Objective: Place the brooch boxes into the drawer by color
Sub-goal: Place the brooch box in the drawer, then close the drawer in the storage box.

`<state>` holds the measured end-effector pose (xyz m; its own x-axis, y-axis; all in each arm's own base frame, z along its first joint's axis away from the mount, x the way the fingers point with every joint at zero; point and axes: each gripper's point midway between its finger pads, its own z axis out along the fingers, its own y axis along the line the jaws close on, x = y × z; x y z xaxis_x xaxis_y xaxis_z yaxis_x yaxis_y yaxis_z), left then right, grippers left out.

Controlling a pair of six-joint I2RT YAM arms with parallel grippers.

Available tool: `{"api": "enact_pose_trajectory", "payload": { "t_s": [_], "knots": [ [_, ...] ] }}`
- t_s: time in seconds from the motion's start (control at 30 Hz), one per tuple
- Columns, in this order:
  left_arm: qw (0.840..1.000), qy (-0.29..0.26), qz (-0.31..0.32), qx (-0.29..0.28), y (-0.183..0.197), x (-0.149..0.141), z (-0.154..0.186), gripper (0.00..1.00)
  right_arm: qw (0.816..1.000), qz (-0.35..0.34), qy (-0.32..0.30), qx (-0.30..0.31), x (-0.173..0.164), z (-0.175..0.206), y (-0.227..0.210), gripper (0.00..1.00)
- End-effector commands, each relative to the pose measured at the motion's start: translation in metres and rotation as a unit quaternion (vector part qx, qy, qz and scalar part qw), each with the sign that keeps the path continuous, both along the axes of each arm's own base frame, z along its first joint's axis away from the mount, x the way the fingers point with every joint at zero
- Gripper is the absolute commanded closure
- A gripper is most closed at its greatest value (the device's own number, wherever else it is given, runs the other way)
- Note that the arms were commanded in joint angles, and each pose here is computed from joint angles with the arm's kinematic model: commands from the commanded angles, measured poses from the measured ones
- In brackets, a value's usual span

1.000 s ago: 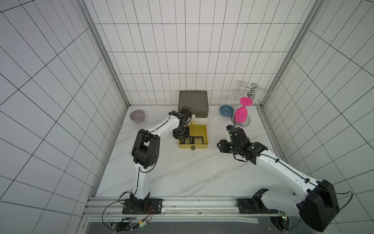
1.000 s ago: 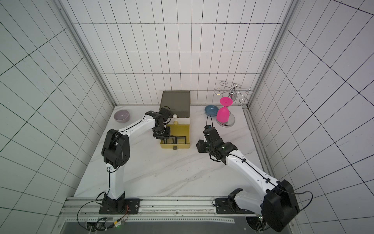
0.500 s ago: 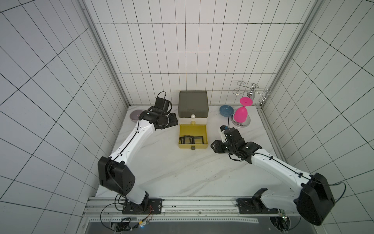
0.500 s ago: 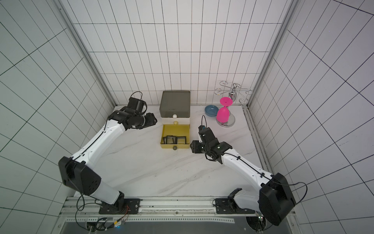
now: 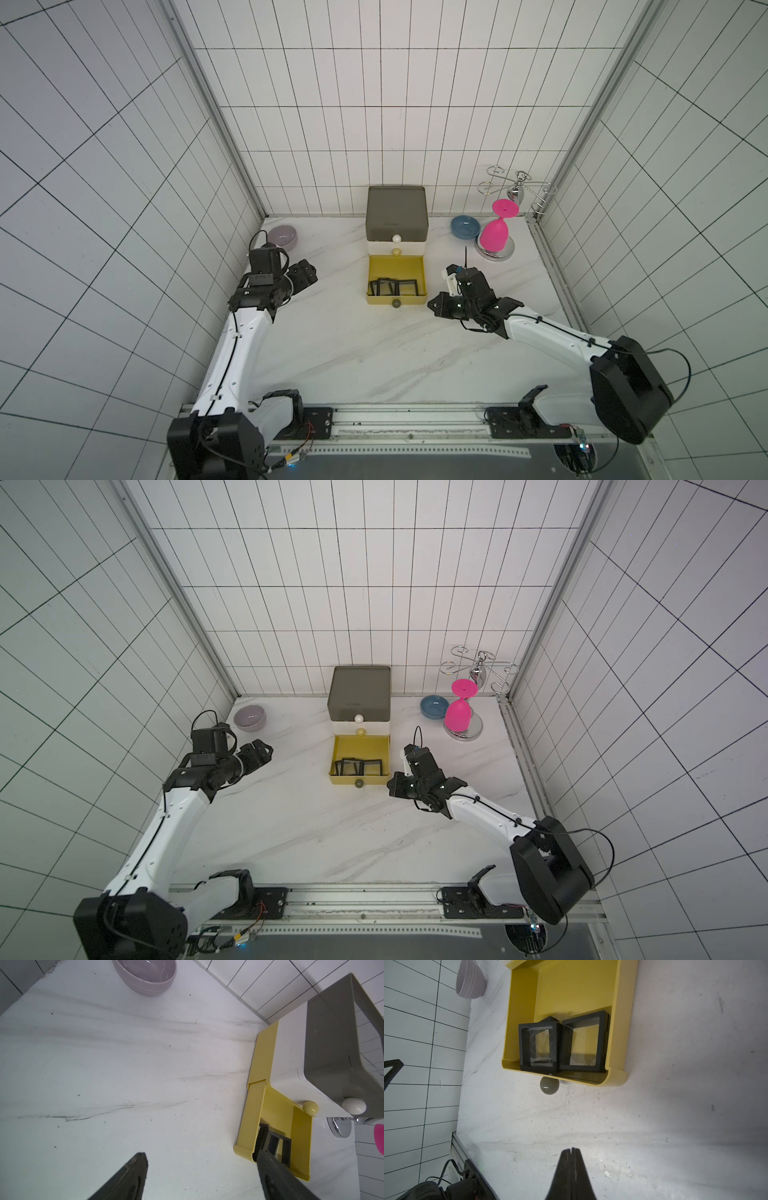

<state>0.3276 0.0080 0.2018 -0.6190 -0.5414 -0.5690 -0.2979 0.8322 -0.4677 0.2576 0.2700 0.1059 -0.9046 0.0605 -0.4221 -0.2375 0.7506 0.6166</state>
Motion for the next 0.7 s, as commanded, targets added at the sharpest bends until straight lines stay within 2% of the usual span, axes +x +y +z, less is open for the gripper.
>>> {"api": "enact_pose_trajectory", "payload": {
  "t_s": [0.0,0.4,0.67],
  "knots": [
    [1.0,-0.017,-0.015,-0.001,0.003,0.001,0.002,0.13,0.999,-0.003,0.03,0.018,-0.001,-0.013,0.004,1.0],
    [0.999,-0.012,-0.018,-0.025,0.004,0.002,-0.001,0.12,0.998,-0.018,0.058,0.01,0.024,-0.036,0.021,1.0],
    [0.999,-0.004,-0.023,-0.035,0.002,0.004,-0.004,0.12,0.998,-0.035,0.049,0.037,0.057,-0.036,0.037,1.0]
  ]
}}
